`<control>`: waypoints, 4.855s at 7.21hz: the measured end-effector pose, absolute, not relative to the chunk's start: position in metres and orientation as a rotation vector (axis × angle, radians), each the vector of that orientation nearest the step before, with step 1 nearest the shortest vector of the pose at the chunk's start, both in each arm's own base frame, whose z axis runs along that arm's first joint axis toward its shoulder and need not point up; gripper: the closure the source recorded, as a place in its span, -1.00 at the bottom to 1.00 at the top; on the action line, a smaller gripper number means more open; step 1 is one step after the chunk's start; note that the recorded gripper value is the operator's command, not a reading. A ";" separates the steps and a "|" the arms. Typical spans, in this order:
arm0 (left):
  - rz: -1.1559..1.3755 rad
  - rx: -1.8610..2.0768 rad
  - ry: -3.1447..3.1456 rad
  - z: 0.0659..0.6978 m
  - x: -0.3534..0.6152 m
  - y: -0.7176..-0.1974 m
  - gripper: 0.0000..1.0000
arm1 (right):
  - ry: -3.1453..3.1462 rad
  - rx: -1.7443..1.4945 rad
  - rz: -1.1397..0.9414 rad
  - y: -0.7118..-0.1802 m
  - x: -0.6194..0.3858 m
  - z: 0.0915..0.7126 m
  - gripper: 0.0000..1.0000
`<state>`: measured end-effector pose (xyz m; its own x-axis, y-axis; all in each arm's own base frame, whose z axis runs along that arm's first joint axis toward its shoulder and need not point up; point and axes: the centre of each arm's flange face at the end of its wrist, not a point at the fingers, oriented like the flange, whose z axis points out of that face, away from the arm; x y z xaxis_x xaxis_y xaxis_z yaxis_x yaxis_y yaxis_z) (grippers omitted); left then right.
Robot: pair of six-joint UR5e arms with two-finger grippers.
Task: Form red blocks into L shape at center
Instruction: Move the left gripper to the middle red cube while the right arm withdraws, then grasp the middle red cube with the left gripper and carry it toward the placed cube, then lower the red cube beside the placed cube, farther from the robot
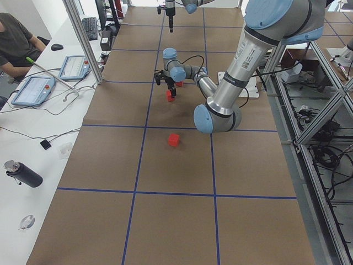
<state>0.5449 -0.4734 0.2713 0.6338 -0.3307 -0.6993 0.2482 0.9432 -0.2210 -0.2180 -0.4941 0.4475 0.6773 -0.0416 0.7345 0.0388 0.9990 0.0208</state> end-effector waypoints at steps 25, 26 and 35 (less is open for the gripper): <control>-0.140 0.043 0.841 0.158 0.631 -0.487 1.00 | -0.841 0.034 -0.055 -0.511 -0.228 0.481 -1.00; -0.139 0.043 0.841 0.162 0.628 -0.485 1.00 | -0.842 0.033 -0.055 -0.511 -0.228 0.481 -1.00; -0.126 0.036 0.841 0.171 0.627 -0.470 1.00 | -0.848 0.038 -0.050 -0.513 -0.223 0.478 -1.00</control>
<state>0.6271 -0.4702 0.1714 0.6595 -0.0971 -0.7454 0.1258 0.9919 -0.0179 -0.2234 -0.5127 0.4780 0.6606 -0.0598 0.7483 0.0293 0.9981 0.0539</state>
